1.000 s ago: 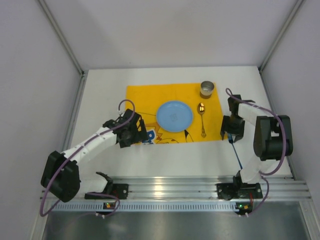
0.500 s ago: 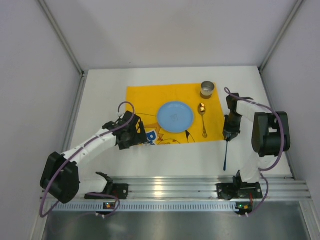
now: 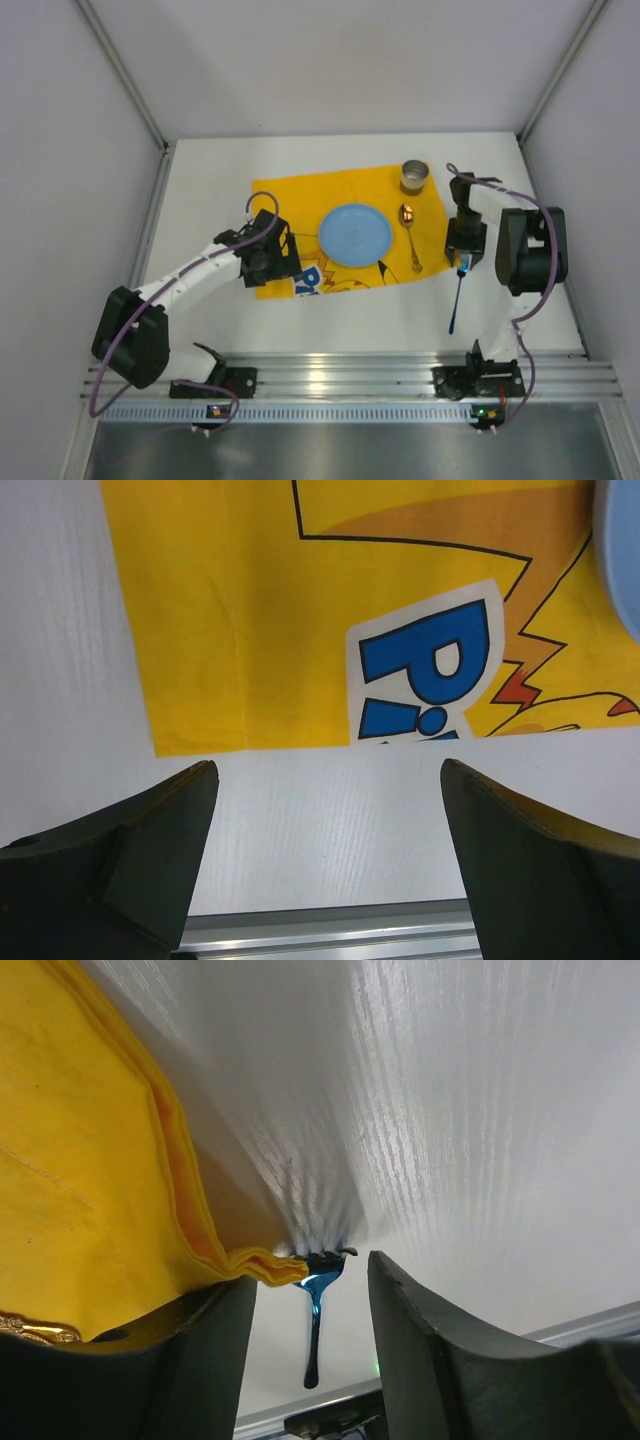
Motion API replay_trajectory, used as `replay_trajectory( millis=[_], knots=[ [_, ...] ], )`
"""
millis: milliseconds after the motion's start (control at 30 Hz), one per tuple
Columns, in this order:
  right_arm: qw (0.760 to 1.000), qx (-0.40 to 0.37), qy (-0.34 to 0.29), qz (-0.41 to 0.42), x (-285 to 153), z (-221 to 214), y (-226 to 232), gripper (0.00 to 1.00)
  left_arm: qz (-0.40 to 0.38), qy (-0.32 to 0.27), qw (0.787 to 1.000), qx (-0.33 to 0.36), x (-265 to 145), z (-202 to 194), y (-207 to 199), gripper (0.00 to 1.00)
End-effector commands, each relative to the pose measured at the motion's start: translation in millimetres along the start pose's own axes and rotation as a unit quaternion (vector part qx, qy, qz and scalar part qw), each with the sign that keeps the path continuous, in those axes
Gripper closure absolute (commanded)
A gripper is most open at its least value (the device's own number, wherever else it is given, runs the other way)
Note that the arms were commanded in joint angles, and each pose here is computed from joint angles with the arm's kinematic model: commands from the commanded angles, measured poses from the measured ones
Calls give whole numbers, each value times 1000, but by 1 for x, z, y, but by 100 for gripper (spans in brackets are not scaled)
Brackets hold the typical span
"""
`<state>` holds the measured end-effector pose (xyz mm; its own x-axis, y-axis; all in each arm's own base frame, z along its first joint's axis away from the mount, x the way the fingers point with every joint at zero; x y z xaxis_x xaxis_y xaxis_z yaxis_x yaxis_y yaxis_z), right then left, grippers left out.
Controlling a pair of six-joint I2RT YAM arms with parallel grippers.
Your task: Set the dinner table for one person
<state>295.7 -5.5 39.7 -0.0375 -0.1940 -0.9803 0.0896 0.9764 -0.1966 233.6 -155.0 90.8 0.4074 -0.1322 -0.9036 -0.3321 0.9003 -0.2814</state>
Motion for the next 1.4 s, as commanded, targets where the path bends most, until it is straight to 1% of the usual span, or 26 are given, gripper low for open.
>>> replay_trajectory(
  millis=[0, 167, 267, 367, 400, 467, 500, 533, 767, 867, 900, 967, 1000, 1033, 1067, 1233, 1333, 1367],
  knots=[
    [998, 19, -55, -7, -7, 21, -2, 49, -21, -19, 1000, 11, -9, 13, -14, 2],
    [996, 24, -76, 29, -33, -7, 1, 48, -15, -17, 1000, 11, -7, 9, -8, 2],
    [995, 35, -73, 51, -33, -21, 7, 50, -15, -15, 1000, 15, -5, 8, -8, 2],
    [995, 46, -60, 70, -23, -38, 14, 54, -19, -11, 1000, 16, -4, 10, -14, 2],
    [995, 48, -56, 73, -20, -41, 15, 57, -18, -7, 1000, 16, -1, 10, -15, 2],
    [994, 52, -54, 79, -18, -43, 18, 61, -24, -6, 1000, 18, -2, 12, -20, 2],
    [994, 52, -49, 79, -15, -46, 18, 65, -24, -6, 1000, 18, -2, 13, -21, 2],
    [994, 52, -51, 77, -14, -46, 18, 66, -26, -6, 999, 18, -3, 13, -22, 1],
    [997, 47, -33, 56, 7, -51, 15, 67, -25, -9, 1000, 12, -6, 10, -16, 1],
    [997, 45, -24, 54, 18, -48, 18, 77, -24, -9, 1000, 8, -9, 7, -11, 1],
    [997, 44, -26, 55, 21, -45, 18, 84, -21, -10, 1000, 6, -9, 6, -10, 1],
    [998, 40, -19, 46, 28, -46, 17, 91, -17, -12, 1000, 5, -12, 6, -6, 2],
    [998, 39, -20, 43, 29, -45, 16, 97, -17, -13, 1000, 5, -13, 6, -6, 2],
    [998, 36, -18, 40, 30, -46, 15, 100, -13, -17, 1000, 5, -14, 7, -4, 1],
    [999, 34, -18, 37, 30, -46, 14, 100, -15, -21, 1000, 4, -17, 8, -4, 2],
    [998, 36, -40, 42, 6, -46, 10, 100, -6, -30, 1000, 6, -21, 10, 1, 2],
    [994, 48, -66, 66, -22, -46, 11, 100, -4, -36, 999, 8, -19, 15, -1, 2],
    [992, 54, -88, 77, -37, -44, 11, 100, 2, -36, 999, 6, -16, 19, 0, 1]
  ],
)
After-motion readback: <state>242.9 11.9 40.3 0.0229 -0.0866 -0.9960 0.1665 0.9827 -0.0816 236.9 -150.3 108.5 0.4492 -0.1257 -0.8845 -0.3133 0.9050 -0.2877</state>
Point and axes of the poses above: each gripper's point midway between its finger pads, its own x axis out along the fingers, its own y axis along the line the jaws close on, z = x × y, the point moved 2 cm from there along -x, back along the fingers, and after that the axes turned 11 degrees about -x, right-handed, at the moved point
